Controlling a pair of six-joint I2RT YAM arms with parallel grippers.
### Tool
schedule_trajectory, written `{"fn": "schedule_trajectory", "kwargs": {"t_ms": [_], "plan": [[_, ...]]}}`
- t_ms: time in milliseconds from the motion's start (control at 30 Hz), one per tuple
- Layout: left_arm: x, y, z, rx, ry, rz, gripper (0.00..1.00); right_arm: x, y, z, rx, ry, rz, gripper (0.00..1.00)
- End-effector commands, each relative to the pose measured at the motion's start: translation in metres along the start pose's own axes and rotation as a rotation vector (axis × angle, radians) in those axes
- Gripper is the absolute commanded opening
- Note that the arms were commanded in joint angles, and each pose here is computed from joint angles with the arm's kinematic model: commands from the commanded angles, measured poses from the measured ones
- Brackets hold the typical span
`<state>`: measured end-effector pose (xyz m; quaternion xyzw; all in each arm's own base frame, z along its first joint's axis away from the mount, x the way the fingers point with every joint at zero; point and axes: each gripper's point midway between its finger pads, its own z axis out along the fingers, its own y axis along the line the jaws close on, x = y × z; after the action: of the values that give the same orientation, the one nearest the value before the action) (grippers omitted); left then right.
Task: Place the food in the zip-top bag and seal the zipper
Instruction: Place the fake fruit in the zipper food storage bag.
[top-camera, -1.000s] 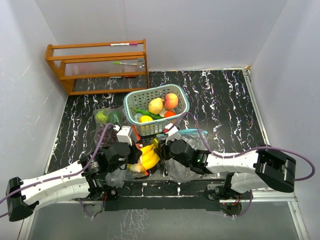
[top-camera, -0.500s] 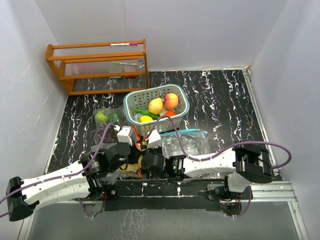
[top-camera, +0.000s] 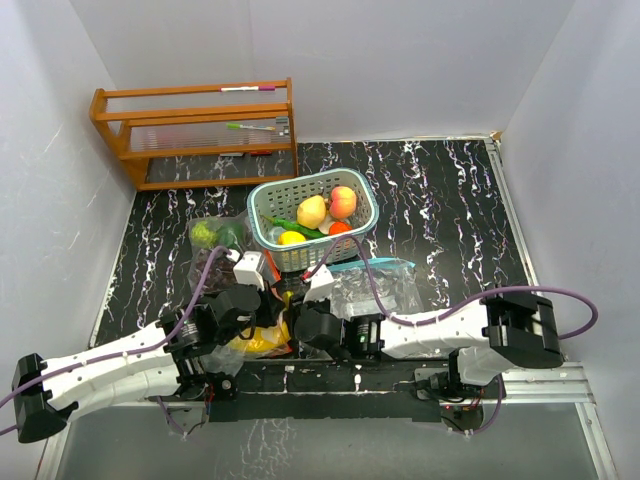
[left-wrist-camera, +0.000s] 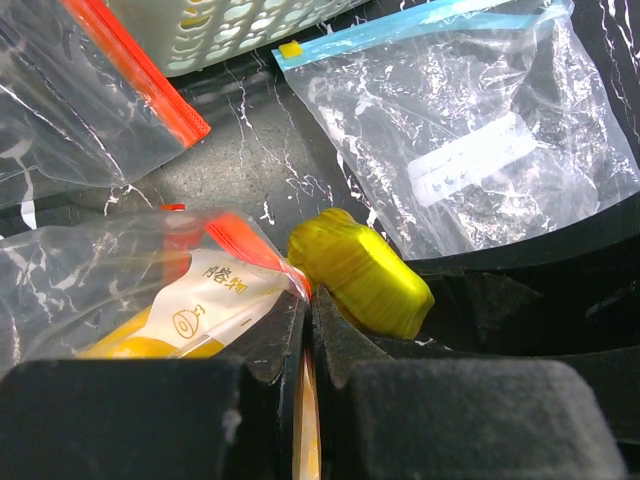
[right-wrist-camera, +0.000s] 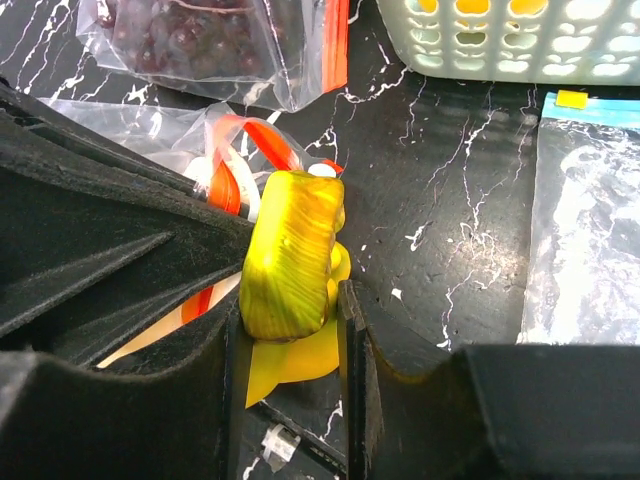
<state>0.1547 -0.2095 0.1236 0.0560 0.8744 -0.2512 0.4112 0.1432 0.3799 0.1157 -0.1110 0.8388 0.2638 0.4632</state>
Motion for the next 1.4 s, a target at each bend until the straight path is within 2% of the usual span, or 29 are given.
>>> {"fn": "schedule_trajectory", "kwargs": {"t_ms": [0,100,200,267,467,833,1133,1367], "plan": [[-0.015,-0.011,-0.002,0.030,-0.047,-0.024,0.00,-0.024,0.054,-0.021,-0.198,-0.035,0.085,0.28],[-0.018,-0.009,-0.005,0.018,-0.054,-0.021,0.00,-0.019,0.043,-0.028,-0.173,-0.012,0.081,0.59],[-0.023,-0.003,-0.008,-0.005,-0.071,-0.021,0.00,-0.018,0.035,-0.037,-0.166,0.005,0.069,0.80],[-0.026,0.001,-0.010,-0.023,-0.088,-0.022,0.00,-0.020,0.031,-0.044,-0.165,0.011,0.054,0.88],[-0.040,0.005,-0.015,-0.058,-0.135,-0.036,0.00,-0.033,0.015,-0.069,-0.150,-0.001,0.058,0.90],[-0.120,-0.028,-0.064,0.068,-0.351,-0.129,0.00,-0.018,-0.048,-0.088,-0.048,-0.010,0.183,0.90],[-0.136,-0.044,-0.067,0.107,-0.373,-0.118,0.00,-0.020,-0.094,-0.093,0.096,-0.090,0.289,0.88],[-0.166,-0.072,-0.082,0.192,-0.418,-0.121,0.00,-0.040,-0.091,-0.090,0.127,-0.163,0.294,0.93]]}}
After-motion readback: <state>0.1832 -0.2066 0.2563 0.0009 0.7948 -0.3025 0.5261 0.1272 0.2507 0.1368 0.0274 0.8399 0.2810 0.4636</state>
